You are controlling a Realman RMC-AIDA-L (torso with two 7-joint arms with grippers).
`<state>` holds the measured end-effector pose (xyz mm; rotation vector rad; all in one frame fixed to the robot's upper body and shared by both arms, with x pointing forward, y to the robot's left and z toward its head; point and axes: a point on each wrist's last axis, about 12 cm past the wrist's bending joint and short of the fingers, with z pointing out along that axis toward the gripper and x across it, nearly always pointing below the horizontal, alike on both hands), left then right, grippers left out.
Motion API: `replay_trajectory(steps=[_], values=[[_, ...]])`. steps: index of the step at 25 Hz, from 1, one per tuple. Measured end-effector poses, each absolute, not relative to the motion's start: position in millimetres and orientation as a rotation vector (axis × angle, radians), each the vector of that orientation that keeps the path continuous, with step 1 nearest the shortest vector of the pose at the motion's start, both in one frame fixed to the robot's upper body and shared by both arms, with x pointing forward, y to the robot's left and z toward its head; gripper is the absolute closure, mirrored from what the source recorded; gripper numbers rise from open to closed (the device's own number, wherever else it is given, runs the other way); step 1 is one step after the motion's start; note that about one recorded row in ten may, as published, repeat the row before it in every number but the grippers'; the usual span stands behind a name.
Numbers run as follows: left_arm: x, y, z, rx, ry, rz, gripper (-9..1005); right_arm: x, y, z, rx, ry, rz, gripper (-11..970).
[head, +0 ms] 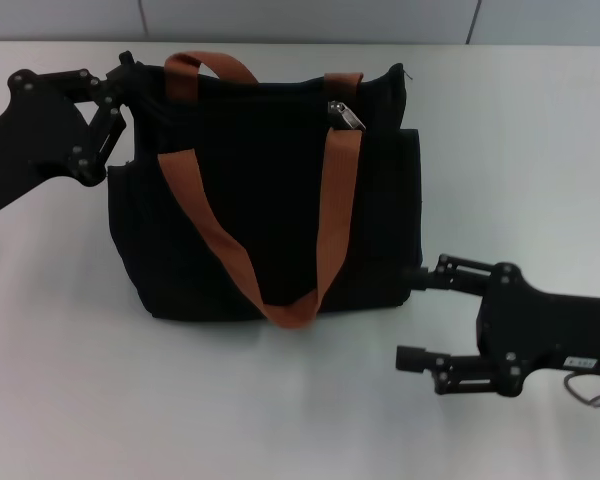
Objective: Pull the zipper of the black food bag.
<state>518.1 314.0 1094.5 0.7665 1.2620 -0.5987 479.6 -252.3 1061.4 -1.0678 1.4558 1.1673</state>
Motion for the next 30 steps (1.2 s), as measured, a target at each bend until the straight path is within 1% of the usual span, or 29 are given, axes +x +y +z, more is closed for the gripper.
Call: replay_trajectory(steps=[2, 9, 13, 15, 17, 19, 20, 22, 23, 24, 26, 28, 30], values=[[516, 316, 1093, 0.746, 1.282, -0.613, 841, 478, -248, 1054, -1.082, 1.458, 1.157, 142], [508, 324, 1087, 0.651, 1.362, -0.682, 836, 479, -246, 1054, -1.096, 1.444, 1.147, 142], [508, 347, 1092, 0.565, 1.495, -0.777, 834, 481, -246, 1053, -1.104, 1.447, 1.124, 142], [508, 352, 1095, 0.549, 1.519, -0.795, 832, 481, -246, 1053, -1.103, 1.452, 1.118, 142], [506, 364, 1100, 0.526, 1.571, -0.823, 831, 483, -244, 1051, -1.101, 1.462, 1.109, 142], [504, 374, 1105, 0.522, 1.617, -0.844, 750, 487, -238, 1048, -1.091, 1.486, 1.113, 142], [499, 381, 1112, 0.536, 1.652, -0.887, 710, 489, -233, 1046, -1.087, 1.496, 1.121, 142], [495, 384, 1117, 0.558, 1.657, -0.921, 629, 490, -232, 1045, -1.088, 1.498, 1.120, 142], [495, 384, 1117, 0.558, 1.657, -0.921, 525, 490, -230, 1045, -1.089, 1.499, 1.118, 142], [491, 384, 1121, 0.591, 1.643, -0.967, 421, 491, -229, 1044, -1.091, 1.500, 1.116, 142], [485, 382, 1125, 0.639, 1.605, -1.020, 356, 492, -227, 1044, -1.094, 1.497, 1.115, 142], [485, 382, 1125, 0.639, 1.605, -1.020, 291, 492, -226, 1044, -1.096, 1.493, 1.116, 142], [477, 374, 1127, 0.721, 1.543, -1.078, 226, 492, -224, 1043, -1.100, 1.486, 1.117, 142]])
